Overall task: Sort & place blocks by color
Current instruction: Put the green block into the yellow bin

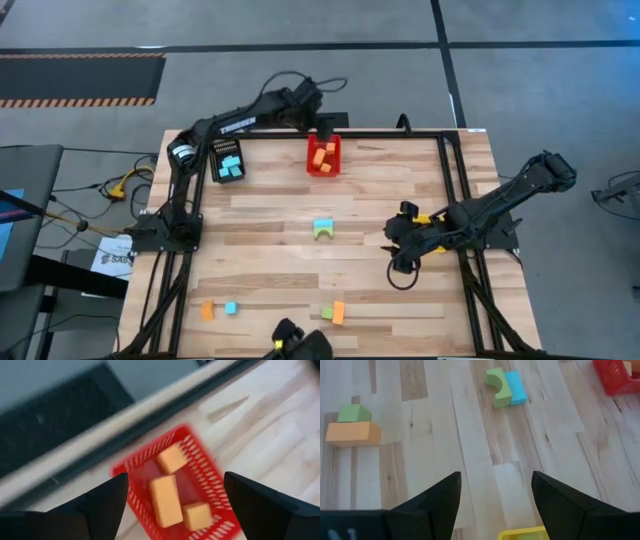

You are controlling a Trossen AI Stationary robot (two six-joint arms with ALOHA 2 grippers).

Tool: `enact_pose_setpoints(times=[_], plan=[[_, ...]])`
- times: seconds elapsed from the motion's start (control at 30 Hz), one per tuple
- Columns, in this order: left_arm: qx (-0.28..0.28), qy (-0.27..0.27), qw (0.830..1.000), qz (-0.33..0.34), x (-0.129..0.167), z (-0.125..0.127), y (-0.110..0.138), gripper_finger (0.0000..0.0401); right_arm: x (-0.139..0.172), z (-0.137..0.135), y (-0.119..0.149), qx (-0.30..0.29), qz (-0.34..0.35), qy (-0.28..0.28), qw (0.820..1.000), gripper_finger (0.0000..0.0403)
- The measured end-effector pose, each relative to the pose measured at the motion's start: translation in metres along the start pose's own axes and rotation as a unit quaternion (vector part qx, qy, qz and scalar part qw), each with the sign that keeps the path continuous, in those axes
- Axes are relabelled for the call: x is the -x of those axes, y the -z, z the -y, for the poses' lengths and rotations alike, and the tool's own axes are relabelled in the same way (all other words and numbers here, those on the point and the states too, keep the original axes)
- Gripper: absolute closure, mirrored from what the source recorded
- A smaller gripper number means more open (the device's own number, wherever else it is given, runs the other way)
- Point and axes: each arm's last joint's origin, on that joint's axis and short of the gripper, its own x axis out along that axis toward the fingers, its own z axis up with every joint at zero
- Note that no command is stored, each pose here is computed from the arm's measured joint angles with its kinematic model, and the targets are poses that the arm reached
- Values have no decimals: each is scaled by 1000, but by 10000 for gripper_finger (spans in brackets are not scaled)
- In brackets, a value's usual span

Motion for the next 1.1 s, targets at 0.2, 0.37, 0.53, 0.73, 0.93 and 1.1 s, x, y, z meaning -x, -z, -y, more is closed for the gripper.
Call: enact_pose_setpoints(times=[0.2,0.37,0.53,0.73,0.93,1.1], plan=[[-125,-63,990,-6,68,43,13,95,0,0,0,-2,0,-1,1000,138],[-235,-129,961,-61,113,86,72,109,0,0,0,-2,1,-2,1000,138],[-329,-141,931,-65,138,121,148,122,-1,0,-4,-12,15,-7,1000,138],[-379,-91,920,-45,156,112,226,136,-2,-1,-20,-61,79,-33,994,138],[-329,40,944,-1,186,74,281,147,-16,-17,-31,-78,118,-65,988,138],[-293,187,938,-5,192,54,329,147,-45,-45,-31,-50,133,-92,986,138]])
